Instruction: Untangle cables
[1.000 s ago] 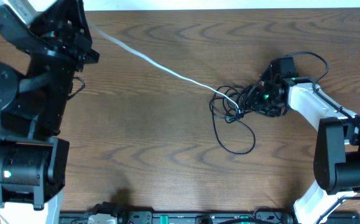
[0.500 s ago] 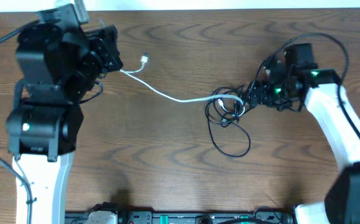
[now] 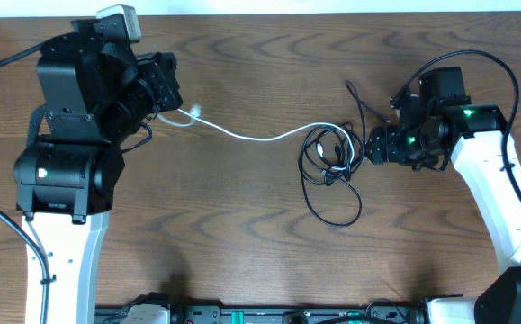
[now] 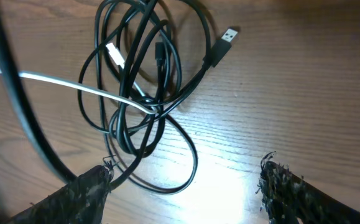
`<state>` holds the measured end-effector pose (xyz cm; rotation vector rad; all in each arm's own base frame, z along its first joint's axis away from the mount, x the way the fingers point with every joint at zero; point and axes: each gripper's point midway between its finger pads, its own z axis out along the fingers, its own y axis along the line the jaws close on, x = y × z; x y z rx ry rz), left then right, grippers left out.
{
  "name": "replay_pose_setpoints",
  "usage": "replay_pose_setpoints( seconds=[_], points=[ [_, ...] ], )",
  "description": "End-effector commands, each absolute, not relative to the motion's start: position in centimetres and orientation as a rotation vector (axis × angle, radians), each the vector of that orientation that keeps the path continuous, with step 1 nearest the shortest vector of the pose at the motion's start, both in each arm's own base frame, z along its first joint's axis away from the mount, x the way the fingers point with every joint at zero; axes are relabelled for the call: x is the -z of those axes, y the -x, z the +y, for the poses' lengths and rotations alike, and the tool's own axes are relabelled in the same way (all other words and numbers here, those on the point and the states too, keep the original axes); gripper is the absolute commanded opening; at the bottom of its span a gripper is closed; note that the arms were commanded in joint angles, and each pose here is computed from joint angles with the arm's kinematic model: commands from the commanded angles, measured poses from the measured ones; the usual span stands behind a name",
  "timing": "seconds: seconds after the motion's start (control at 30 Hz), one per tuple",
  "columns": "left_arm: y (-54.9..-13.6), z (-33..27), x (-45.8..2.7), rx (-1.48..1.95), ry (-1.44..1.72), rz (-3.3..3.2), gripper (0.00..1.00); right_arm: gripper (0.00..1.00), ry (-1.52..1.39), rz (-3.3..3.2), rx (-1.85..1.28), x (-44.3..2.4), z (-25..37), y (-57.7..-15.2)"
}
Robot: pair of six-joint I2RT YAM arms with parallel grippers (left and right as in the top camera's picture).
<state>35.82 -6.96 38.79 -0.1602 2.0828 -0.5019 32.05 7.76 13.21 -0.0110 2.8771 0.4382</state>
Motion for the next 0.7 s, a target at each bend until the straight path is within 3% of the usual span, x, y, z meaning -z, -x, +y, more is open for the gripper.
replay_pose_setpoints(
  seconds=[0.0,0.27,0.4,0.67],
  points=[
    [-35.5,-7.0,-39.3,0.5,0.132,2.079,0.07,0.76,0.028,2.86,-0.404,-13.5,7.3,-32.5],
    [-35.4,-7.0,-38.8,0.499,0.137,2.097,0.07,0.7,-0.083,2.851,-0.249,-14.1,5.3,-33.2],
    [-35.4,-7.1,-38.8,0.503,0.135,2.098,0.07,0.71,-0.087,2.781,-0.224,-17.6,4.7,-34.7],
    [-35.3,-7.0,-38.7,0.502,0.136,2.102,0.07,0.73,0.348,2.566,-0.622,-22.7,12.0,-36.0]
  ],
)
